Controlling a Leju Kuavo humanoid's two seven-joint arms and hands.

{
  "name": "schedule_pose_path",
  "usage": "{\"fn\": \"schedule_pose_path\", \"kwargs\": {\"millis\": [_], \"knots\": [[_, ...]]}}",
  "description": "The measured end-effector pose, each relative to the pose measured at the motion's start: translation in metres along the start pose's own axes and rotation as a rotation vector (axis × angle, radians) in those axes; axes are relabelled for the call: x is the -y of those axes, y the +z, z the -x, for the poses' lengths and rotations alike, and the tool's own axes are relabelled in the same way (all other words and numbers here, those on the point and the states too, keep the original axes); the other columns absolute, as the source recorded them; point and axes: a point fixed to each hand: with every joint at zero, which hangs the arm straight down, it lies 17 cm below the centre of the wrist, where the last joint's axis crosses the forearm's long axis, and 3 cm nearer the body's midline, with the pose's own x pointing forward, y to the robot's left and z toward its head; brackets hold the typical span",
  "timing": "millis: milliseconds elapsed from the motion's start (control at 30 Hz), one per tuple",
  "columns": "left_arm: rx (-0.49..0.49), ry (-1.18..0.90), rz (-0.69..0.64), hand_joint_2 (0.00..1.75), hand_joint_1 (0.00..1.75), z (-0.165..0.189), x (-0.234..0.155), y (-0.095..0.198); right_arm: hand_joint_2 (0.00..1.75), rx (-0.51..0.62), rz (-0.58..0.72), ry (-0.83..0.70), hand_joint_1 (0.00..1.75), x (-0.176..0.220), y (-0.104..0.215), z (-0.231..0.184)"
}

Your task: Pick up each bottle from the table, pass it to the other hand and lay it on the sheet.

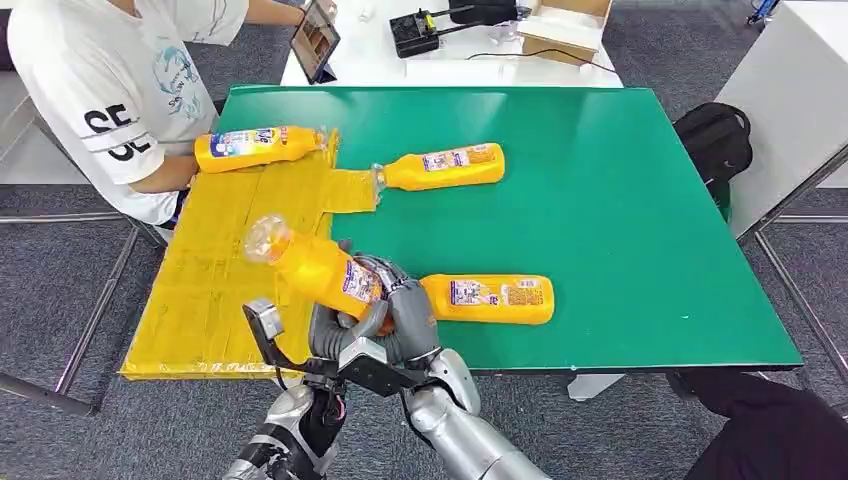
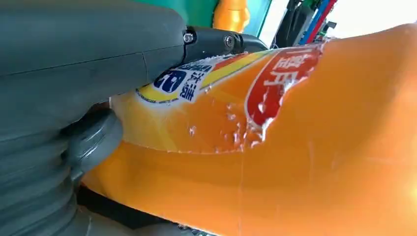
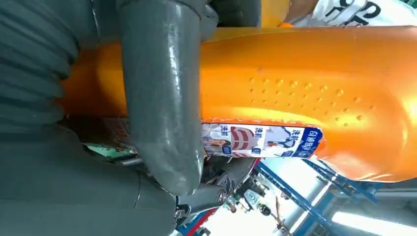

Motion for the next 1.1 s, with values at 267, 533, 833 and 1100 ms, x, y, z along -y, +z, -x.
{"fn": "schedule_pose_path", "kwargs": {"millis": [267,533,833,1100], "knots": [[0.009,0.04,-0.024,1.75,1.75,-0.003,-0.006,0.001,1.75,0.003,-0.023,0.0,1.75,-0.007,0.0,-0.001],[0.01,0.047,-0.032,1.75,1.75,-0.003,-0.008,0.003,1.75,0.001,-0.032,-0.003,1.75,-0.009,0.0,-0.001],[0.008,0.035,-0.026,1.75,1.75,-0.003,-0.008,0.003,0.0,0.008,-0.052,0.002,0.0,-0.015,0.002,-0.003],[0.026,-0.032,0.001,1.75,1.75,-0.01,-0.005,0.001,0.0,0.049,-0.122,-0.114,0.0,-0.014,-0.003,-0.013]]}}
